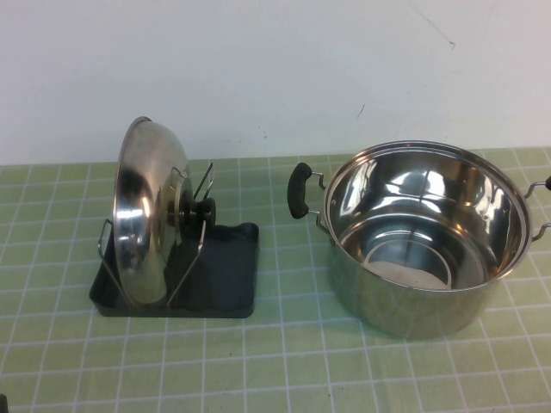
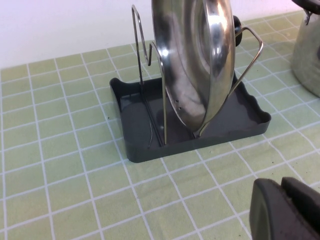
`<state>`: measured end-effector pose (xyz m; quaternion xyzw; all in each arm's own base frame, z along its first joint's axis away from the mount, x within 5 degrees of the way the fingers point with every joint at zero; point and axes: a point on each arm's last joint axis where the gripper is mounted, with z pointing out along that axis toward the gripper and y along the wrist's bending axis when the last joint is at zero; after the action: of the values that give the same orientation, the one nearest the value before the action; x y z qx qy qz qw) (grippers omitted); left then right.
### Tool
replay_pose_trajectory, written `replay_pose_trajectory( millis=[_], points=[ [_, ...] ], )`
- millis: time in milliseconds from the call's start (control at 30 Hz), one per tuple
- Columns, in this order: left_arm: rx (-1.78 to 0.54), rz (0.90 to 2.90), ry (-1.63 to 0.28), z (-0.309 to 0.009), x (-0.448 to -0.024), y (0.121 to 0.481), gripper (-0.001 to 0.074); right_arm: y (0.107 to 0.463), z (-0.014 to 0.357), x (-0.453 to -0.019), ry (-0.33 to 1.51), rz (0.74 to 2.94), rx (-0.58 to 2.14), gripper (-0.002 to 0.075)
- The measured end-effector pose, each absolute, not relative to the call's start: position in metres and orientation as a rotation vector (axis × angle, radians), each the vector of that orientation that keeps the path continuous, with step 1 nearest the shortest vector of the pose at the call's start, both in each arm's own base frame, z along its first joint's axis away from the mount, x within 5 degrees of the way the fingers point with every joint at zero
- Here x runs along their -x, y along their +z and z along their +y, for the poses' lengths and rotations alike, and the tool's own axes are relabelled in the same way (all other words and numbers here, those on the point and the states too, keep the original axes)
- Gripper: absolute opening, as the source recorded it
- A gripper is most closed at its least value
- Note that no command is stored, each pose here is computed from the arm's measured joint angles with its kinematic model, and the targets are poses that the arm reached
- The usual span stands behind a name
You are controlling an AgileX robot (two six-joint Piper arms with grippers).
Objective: Put pot lid on rack
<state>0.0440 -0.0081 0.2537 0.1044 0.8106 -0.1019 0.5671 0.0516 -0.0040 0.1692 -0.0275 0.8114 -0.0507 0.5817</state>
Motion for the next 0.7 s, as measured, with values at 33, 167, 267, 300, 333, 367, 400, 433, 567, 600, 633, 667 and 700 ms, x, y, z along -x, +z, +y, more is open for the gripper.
replay_pose_trajectory(
  millis=[33, 167, 267, 300, 333, 367, 400, 433, 567, 600, 633, 667, 700],
  points=[
    [-0.245, 1.905, -0.24, -0.0081, -0.044, 0.2537, 0.0, 0.1691, -0.0041, -0.0516, -0.12, 1.897, 0.065, -0.0001],
    [-0.245, 1.905, -0.24, -0.0081, -0.044, 0.2537, 0.0, 0.1689, -0.0041, -0.0515, -0.119, 1.899, 0.063, -0.0001],
    [-0.244, 1.905, -0.241, -0.0081, -0.044, 0.2537, 0.0, 0.1693, -0.0041, -0.0515, -0.119, 1.898, 0.063, -0.0001],
    [-0.244, 1.905, -0.241, -0.0081, -0.044, 0.2537, 0.0, 0.1693, -0.0041, -0.0515, -0.119, 1.898, 0.063, -0.0001],
    [-0.241, 1.906, -0.242, -0.0081, -0.044, 0.2537, 0.0, 0.1692, -0.0041, -0.0514, -0.119, 1.9, 0.063, -0.0001],
    [-0.241, 1.906, -0.242, -0.0081, -0.044, 0.2537, 0.0, 0.1692, -0.0041, -0.0514, -0.119, 1.9, 0.063, -0.0001],
    [-0.241, 1.906, -0.242, -0.0081, -0.044, 0.2537, -0.0001, 0.1692, -0.0041, -0.0514, -0.119, 1.9, 0.063, -0.0001],
    [-0.241, 1.906, -0.242, -0.0081, -0.044, 0.2537, -0.0001, 0.1692, -0.0041, -0.0514, -0.119, 1.9, 0.063, -0.0001],
    [-0.241, 1.906, -0.242, -0.0081, -0.044, 0.2537, -0.0001, 0.1692, -0.0041, -0.0514, -0.118, 1.9, 0.061, -0.0001],
    [-0.241, 1.906, -0.242, -0.0081, -0.044, 0.2537, -0.0001, 0.1692, -0.0041, -0.0514, -0.118, 1.9, 0.061, -0.0001],
    [-0.241, 1.906, -0.242, -0.0081, -0.044, 0.2537, -0.0001, 0.1692, -0.0041, -0.0514, -0.118, 1.9, 0.061, -0.0001],
    [-0.241, 1.906, -0.242, -0.0081, -0.044, 0.2537, -0.0001, 0.1692, -0.0041, -0.0514, -0.118, 1.9, 0.061, -0.0001],
    [-0.241, 1.906, -0.242, -0.0081, -0.044, 0.2537, -0.0001, 0.1692, -0.0041, -0.0514, -0.118, 1.9, 0.061, -0.0001]
  ],
)
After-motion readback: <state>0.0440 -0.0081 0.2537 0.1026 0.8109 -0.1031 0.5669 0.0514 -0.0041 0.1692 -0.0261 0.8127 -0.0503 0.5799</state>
